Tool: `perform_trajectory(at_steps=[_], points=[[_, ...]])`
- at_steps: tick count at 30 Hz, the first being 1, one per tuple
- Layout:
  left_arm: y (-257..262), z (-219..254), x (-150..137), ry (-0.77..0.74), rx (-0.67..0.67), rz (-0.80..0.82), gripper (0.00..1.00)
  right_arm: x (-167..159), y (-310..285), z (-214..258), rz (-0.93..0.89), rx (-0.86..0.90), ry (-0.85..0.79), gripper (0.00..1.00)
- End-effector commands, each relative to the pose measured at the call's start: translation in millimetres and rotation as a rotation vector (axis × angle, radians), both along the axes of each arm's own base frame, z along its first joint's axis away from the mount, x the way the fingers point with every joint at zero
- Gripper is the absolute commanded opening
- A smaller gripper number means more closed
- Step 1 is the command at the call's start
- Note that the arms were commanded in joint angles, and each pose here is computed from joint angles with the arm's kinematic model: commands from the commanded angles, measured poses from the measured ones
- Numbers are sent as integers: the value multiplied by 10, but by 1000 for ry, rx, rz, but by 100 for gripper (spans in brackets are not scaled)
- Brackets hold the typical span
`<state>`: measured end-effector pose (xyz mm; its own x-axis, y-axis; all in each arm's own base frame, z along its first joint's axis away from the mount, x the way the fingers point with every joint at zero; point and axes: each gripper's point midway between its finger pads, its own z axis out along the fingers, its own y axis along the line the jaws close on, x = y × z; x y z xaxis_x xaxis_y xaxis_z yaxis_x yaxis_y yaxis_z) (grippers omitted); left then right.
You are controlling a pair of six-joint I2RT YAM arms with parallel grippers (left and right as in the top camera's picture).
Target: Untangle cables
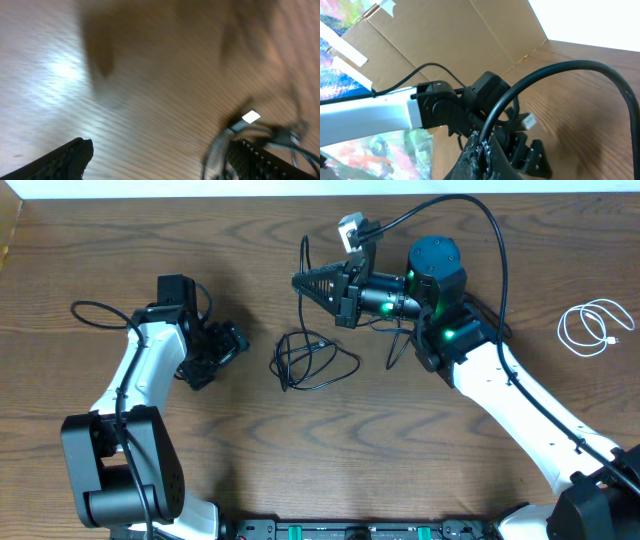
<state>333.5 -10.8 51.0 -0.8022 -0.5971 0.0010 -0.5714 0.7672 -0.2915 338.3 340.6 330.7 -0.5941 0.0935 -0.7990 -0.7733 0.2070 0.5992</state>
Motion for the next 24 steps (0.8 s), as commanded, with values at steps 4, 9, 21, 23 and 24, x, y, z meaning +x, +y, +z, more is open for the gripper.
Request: perform_trajectory(at_steps=[4, 9, 21, 23, 24], points=[[-614, 254, 4, -145, -352, -294, 91, -111, -24, 181, 29, 24, -26, 1], [-688, 251, -27, -143, -367, -318, 91, -111, -24, 181, 29, 24, -26, 1], [-1004, -169, -118, -14, -386, -307, 70, -95, -38, 181, 24, 23, -26, 1], [-1027, -279, -138, 22, -392, -293, 56, -85, -48, 181, 21, 23, -26, 1], [-1027, -325, -149, 41, -395, -280, 47, -84, -50, 180, 21, 23, -26, 1]])
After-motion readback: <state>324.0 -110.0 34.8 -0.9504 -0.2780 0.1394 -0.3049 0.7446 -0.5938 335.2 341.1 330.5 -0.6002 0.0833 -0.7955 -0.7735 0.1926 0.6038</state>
